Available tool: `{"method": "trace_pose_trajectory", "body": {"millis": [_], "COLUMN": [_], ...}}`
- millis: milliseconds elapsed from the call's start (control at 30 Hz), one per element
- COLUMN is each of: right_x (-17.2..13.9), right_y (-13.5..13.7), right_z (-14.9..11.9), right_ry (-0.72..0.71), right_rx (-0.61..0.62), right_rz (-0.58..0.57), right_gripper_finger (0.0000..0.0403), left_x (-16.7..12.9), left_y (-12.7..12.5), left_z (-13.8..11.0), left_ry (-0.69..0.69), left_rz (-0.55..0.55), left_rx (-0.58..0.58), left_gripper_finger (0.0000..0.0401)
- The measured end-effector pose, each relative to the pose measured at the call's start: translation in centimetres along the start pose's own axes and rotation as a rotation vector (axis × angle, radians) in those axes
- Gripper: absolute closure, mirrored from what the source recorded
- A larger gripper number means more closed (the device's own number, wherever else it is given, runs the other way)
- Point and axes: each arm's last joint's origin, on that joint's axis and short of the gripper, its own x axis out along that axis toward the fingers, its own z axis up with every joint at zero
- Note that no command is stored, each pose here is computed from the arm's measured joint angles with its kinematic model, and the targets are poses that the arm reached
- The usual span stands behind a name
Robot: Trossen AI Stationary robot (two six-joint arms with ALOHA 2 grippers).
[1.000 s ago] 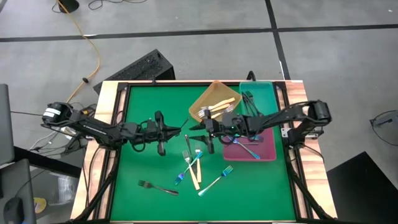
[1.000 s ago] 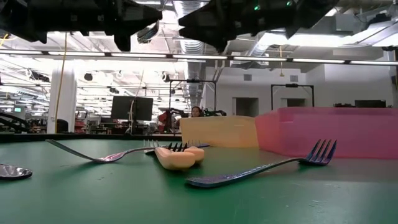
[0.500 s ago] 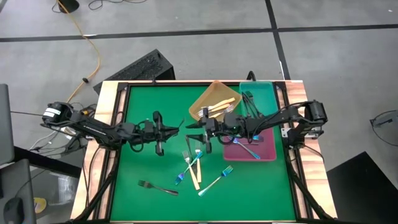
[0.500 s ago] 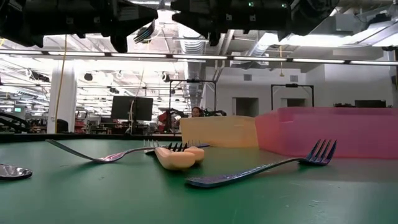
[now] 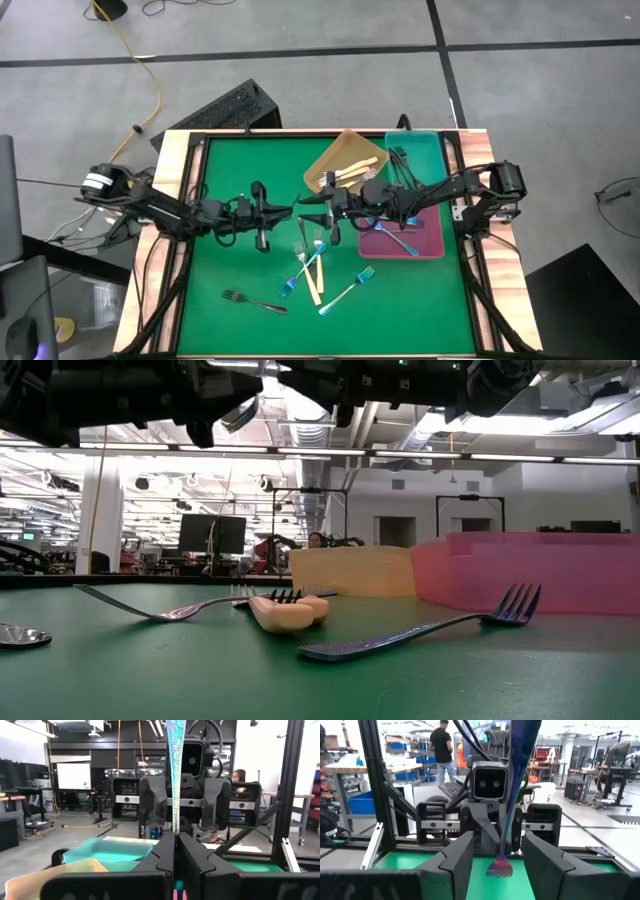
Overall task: Sort silverware by color (type)
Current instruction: Put the blue fork into the pink bin
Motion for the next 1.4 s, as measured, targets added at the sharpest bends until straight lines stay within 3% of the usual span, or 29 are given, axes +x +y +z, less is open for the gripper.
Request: {"method": "trace_pose_trajectory", "body": {"millis": [267,833,967,1233,1400], "right_x": [0.2,0.7,0.7,0.7,0.7], "right_y": [0.1,0.1,0.0,-0.3,-0.3], "right_z": [-0.8,-2.0,-1.8,-2.1,-2.1], "right_ry": [0.019,0.015,-0.007,0.019,0.026], "right_rx": [0.001,0.035,0.033,0.031,0.029], "right_rz": [0.003,0.002,0.001,-0.006,-0.007], "right_gripper_finger": [0.0216,0.022,0.0253,0.0367,0.0375], "left_x": [0.7,2.1,2.1,2.1,2.1], "left_y": [-0.3,-0.9,-0.9,-0.8,-0.9], "left_z": [-1.2,-2.2,-2.2,-2.3,-2.4], "left_ry": [-0.049,-0.006,-0.006,0.003,0.005], "left_rz": [-0.022,-0.047,-0.049,-0.041,-0.041], "left_rx": [-0.03,-0.025,-0.028,-0.025,-0.024], "left_gripper_finger": [0.0401,0.0401,0.0401,0.0401,0.0401]}}
